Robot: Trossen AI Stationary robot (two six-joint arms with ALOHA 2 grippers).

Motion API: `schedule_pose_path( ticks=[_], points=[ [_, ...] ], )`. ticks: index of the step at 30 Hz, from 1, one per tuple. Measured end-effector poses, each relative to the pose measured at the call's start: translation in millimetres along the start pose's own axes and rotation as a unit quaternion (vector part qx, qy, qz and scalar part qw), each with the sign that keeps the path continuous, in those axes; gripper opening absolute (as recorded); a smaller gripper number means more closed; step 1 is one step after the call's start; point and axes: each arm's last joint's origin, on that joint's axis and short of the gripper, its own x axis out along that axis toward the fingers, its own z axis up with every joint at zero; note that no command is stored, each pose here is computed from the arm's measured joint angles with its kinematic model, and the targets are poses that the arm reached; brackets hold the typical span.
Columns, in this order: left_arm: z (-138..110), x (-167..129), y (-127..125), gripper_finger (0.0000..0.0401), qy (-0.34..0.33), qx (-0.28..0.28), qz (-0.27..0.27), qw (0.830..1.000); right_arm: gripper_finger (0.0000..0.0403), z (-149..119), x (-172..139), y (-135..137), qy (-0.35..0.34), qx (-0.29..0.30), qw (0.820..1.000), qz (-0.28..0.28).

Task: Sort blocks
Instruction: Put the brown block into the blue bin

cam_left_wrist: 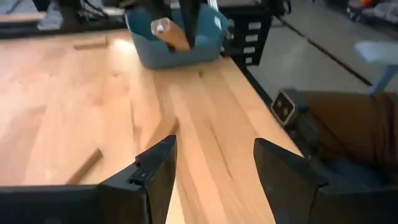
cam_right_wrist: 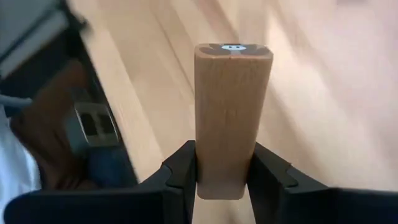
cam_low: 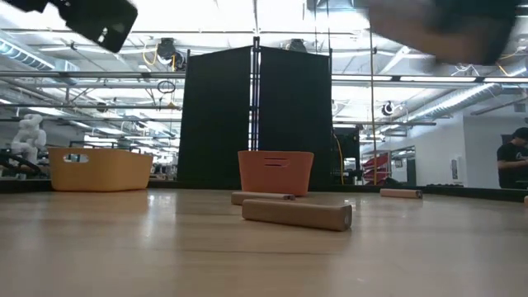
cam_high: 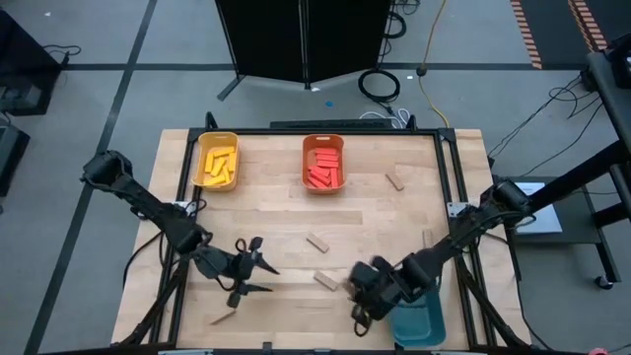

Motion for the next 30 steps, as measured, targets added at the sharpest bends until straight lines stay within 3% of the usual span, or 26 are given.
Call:
schedule_pose_path(
  ticks=[6, 12, 22, 30],
  points=[
    [-6.1, 11.7, -8.2, 0.0211, -0.007, 0.002, -0.01, 1.0, 0.0088, -43.8, -7.2, -9.2, 0.145, 0.122, 0.977, -0.096],
    [-13.3, 21.2, -9.5, 0.0211, 0.003, 0.005, -0.006, 1.0, 0.0088, -73.1, -21.0, -18.4, 0.212, 0.172, 0.942, -0.195],
    [-15.4, 24.4, -10.2, 0.0211, 0.004, 0.005, -0.006, 1.0, 0.0093, -86.3, -26.7, -17.7, 0.216, 0.199, 0.931, -0.219],
    [-16.0, 24.4, -10.3, 0.0211, 0.007, -0.007, -0.009, 1.0, 0.0148, -86.9, -26.9, -17.4, 0.229, 0.202, 0.927, -0.219]
  ],
)
